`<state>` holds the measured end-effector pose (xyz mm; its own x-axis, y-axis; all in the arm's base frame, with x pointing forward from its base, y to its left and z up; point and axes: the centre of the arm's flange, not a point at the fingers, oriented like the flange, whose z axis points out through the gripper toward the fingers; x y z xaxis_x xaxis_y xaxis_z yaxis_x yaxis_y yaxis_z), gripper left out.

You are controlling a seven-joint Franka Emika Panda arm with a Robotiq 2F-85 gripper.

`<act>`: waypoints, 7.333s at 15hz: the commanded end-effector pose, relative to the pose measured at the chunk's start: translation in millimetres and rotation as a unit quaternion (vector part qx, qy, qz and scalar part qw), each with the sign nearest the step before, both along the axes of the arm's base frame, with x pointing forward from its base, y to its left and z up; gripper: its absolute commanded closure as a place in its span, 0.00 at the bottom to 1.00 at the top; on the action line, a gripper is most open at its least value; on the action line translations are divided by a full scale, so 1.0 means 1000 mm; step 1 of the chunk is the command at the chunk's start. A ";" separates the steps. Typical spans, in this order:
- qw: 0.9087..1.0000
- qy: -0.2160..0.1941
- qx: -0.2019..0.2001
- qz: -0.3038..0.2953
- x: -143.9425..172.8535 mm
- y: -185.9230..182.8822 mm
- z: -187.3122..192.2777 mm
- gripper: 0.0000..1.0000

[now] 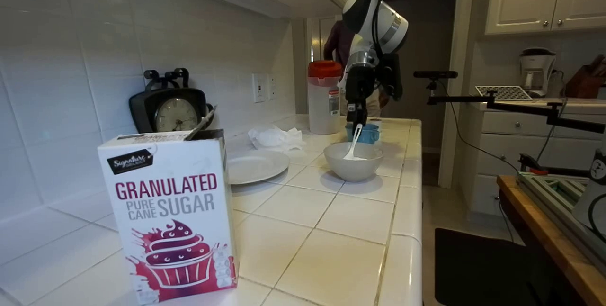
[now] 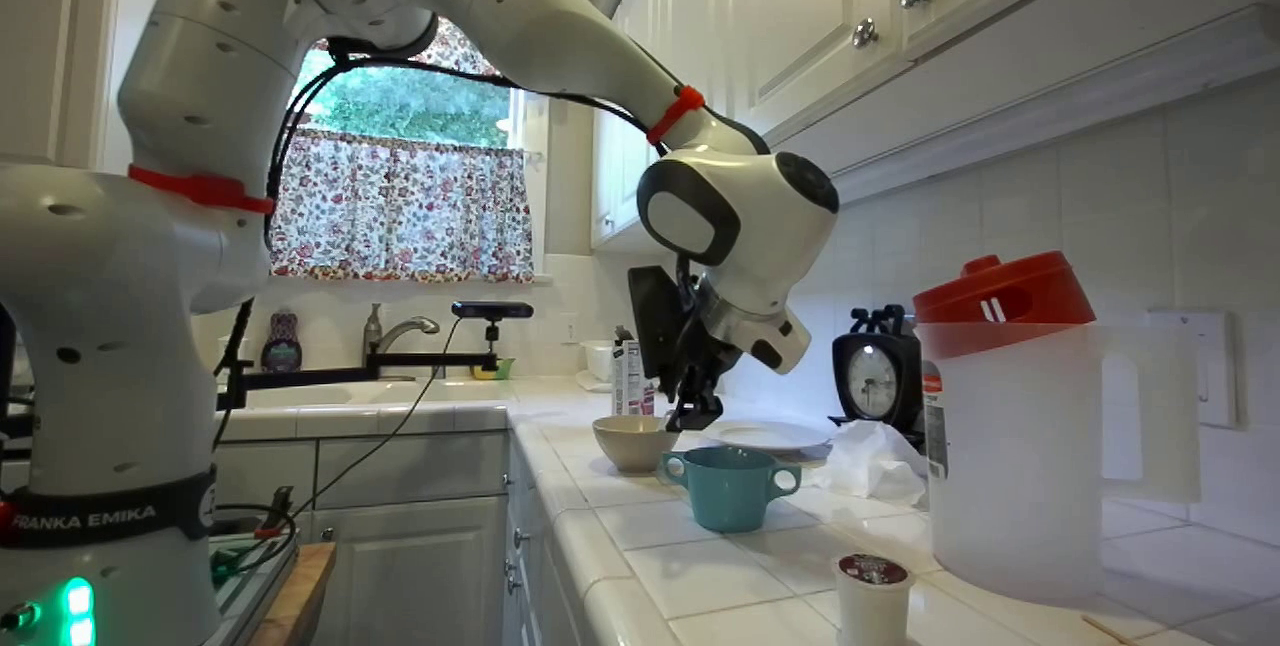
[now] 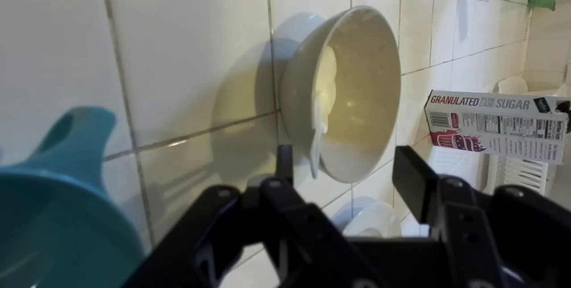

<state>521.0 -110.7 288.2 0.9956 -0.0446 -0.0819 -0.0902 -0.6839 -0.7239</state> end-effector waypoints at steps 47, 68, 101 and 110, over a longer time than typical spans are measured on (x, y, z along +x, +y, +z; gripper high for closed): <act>1.000 0.002 -0.026 0.016 -0.020 -0.002 0.023 0.99; 0.999 0.003 -0.036 0.022 -0.019 -0.010 0.020 0.99; 0.998 0.008 -0.017 0.054 -0.003 -0.001 0.008 0.99; 0.998 0.035 -0.014 0.058 0.000 0.001 0.002 0.99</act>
<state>514.4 -105.7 292.2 0.9923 0.0680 -0.1034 -0.0254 -0.7062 -0.7076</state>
